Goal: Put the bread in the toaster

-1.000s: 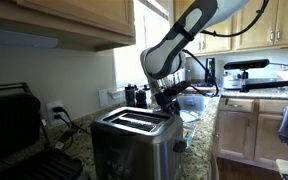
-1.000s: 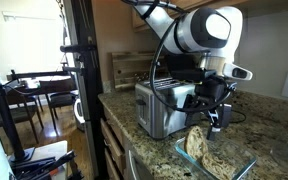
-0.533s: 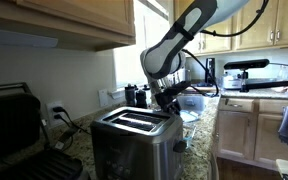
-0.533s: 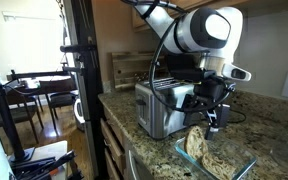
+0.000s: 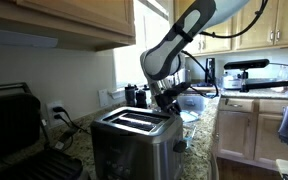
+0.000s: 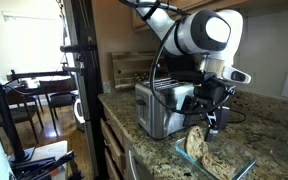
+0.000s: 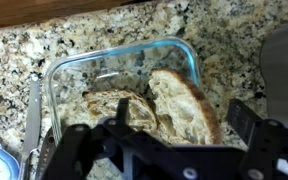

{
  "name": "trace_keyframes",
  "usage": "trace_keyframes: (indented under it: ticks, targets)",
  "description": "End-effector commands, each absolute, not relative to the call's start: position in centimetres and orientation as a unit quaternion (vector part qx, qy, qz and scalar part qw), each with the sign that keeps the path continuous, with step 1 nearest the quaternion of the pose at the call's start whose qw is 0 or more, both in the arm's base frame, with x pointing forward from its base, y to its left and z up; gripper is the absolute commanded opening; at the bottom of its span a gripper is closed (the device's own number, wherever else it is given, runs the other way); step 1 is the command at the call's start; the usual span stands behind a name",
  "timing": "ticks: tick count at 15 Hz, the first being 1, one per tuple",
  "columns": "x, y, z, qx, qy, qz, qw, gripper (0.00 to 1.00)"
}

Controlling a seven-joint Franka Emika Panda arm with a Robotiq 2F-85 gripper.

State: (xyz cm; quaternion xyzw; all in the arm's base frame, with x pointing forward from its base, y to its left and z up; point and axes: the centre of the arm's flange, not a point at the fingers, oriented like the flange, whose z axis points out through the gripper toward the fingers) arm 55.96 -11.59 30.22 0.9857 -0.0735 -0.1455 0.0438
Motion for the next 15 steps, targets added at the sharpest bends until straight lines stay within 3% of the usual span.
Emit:
trace_keyframes:
  ticks: [1,5,6,7,9,15]
  targets:
    - [56.47,-11.89,29.83,0.985,-0.072,-0.154,0.038,1.0]
    - [56.61,-11.88,29.52,0.984,-0.073,-0.155,0.039,1.0]
    - [56.66,-11.89,29.43,0.985,-0.073,-0.155,0.039,0.96]
    - [56.7,-11.91,29.42,0.985,-0.073,-0.154,0.039,0.74]
    - [56.75,-11.93,29.41,0.985,-0.074,-0.154,0.039,0.69]
    - [56.9,-11.97,29.54,0.985,-0.075,-0.152,0.039,0.29]
